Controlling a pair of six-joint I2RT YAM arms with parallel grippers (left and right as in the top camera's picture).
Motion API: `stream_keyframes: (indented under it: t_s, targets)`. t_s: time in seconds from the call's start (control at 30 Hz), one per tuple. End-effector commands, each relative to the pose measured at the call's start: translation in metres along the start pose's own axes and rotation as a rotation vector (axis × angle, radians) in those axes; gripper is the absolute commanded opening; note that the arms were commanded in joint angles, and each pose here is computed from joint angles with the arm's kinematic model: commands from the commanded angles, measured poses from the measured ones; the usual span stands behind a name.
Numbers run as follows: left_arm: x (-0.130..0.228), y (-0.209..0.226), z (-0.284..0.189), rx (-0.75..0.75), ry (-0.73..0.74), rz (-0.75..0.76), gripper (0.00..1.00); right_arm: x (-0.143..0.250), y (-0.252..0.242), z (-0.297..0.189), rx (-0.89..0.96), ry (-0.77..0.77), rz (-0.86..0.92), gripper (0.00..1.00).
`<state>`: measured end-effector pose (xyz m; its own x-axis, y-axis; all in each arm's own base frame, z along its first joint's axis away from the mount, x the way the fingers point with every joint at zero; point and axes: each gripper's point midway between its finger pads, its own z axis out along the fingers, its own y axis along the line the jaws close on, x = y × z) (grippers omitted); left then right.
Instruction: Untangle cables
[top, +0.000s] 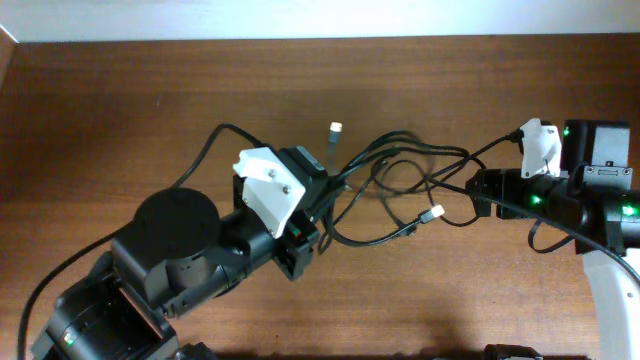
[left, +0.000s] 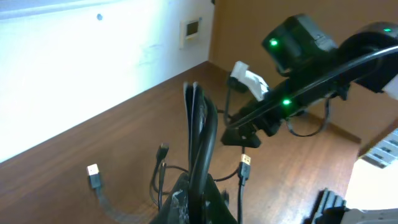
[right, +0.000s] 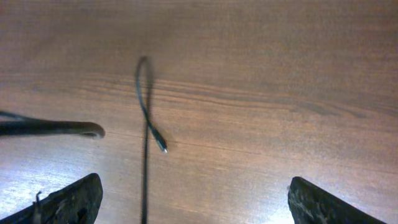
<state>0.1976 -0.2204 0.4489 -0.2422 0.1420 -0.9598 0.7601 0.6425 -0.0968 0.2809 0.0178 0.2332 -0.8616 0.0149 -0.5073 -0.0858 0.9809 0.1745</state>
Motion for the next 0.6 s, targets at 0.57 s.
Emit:
stream_keyframes:
  t_s: [0.57]
  targets:
    - [0.036, 0.054, 0.025, -0.291, 0.176, 0.007, 0.00, 0.025, 0.066, -0.085, -0.253, -0.221, -0.161, 1.00]
